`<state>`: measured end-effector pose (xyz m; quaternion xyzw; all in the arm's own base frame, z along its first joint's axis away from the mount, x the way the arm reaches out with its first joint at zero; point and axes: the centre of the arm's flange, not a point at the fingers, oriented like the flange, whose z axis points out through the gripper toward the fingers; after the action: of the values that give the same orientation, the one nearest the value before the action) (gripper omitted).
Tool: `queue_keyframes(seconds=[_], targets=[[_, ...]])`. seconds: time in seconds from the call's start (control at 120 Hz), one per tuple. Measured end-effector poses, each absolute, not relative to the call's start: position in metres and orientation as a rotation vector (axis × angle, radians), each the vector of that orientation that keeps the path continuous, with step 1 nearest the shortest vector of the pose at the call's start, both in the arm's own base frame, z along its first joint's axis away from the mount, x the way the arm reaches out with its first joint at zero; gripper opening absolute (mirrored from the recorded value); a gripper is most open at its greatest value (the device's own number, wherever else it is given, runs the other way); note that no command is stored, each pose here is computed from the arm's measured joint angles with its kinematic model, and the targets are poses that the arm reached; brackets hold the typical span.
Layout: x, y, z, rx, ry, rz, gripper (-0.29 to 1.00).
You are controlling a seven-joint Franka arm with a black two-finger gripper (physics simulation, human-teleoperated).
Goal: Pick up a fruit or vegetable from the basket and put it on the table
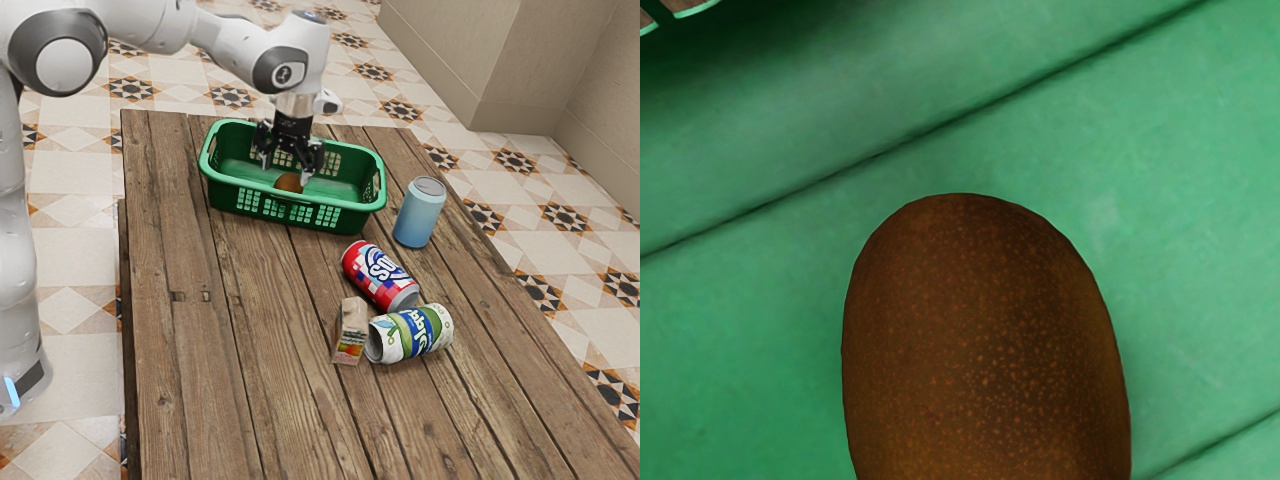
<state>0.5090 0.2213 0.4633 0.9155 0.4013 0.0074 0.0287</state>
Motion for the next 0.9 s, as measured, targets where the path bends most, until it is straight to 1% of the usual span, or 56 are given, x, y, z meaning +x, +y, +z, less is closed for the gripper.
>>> queue_keyframes(seconds=[0.292,0.9], targets=[[0.514,0.214,0.447,2.823,1.237,-0.015,0.7],[0.512,0.225,0.447,2.808,1.272,0.006,0.7]])
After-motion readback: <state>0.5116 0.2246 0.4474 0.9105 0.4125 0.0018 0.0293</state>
